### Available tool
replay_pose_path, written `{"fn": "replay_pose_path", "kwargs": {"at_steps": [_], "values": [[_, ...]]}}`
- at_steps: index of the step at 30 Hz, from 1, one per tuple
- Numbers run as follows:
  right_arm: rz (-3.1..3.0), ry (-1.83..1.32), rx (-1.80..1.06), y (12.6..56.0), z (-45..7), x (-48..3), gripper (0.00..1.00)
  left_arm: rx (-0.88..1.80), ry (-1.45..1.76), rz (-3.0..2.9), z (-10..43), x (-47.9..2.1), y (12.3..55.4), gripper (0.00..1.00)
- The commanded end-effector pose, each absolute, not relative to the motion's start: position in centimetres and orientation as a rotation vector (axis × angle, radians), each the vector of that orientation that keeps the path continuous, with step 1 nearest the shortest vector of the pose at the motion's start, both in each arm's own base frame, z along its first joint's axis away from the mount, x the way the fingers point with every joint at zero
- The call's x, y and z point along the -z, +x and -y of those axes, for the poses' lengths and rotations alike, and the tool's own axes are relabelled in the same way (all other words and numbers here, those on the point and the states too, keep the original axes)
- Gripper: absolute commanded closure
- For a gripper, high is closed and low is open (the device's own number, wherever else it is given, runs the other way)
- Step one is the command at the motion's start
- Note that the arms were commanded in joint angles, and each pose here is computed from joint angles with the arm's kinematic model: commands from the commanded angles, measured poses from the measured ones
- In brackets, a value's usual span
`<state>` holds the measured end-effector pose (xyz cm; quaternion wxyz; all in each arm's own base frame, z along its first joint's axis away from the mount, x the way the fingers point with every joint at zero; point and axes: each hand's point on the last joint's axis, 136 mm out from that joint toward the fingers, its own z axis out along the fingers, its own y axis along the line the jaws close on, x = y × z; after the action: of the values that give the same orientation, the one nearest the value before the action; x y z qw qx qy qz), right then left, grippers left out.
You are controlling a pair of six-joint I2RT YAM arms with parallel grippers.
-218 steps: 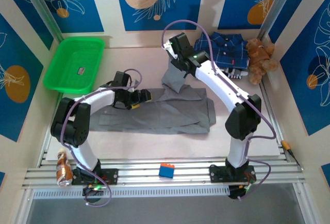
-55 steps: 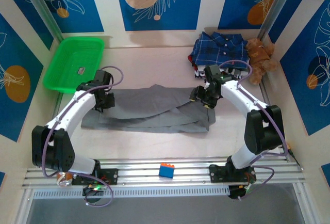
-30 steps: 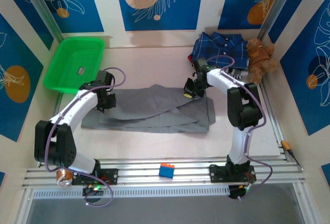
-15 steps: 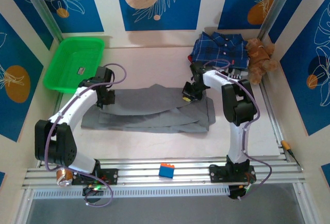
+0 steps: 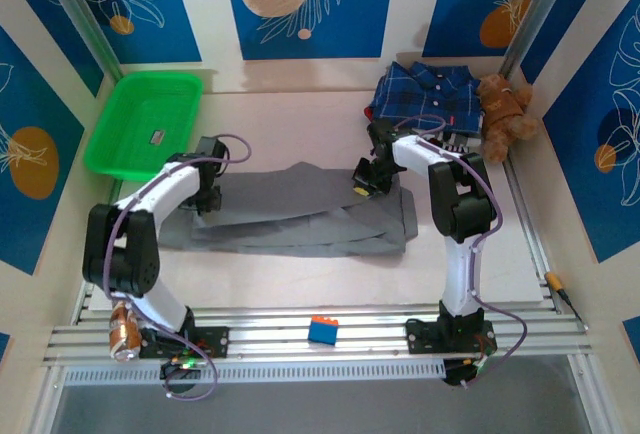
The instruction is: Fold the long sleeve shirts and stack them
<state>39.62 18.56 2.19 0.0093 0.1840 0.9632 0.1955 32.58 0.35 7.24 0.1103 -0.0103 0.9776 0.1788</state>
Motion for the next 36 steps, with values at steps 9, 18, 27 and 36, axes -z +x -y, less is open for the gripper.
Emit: {"fn": "replay_pose_path", "kwargs": {"at_steps": [9,18,27,36], "values": [[-2.954,0.563,-0.663,38.9,-19.1,-4.5,0.97,-0.413,-0.37,-2.736,-1.0,-14.8,32.9,0.13],[-2.84,0.458,-0.701,38.6,-19.0,-11.4,0.81,0.149,-0.107,-2.772,9.1,-14.6,33.3,0.2],[-2.99,0.601,-0.572,32.6,-19.6,-7.1,0.82,0.048,-0.099,-2.963,8.4,-7.2,33.7,0.54],[-3.093,0.717,-0.35,30.9,-22.7,-2.3,0.85,-0.024,-0.327,-3.135,4.6,-0.7,31.4,0.58]]}}
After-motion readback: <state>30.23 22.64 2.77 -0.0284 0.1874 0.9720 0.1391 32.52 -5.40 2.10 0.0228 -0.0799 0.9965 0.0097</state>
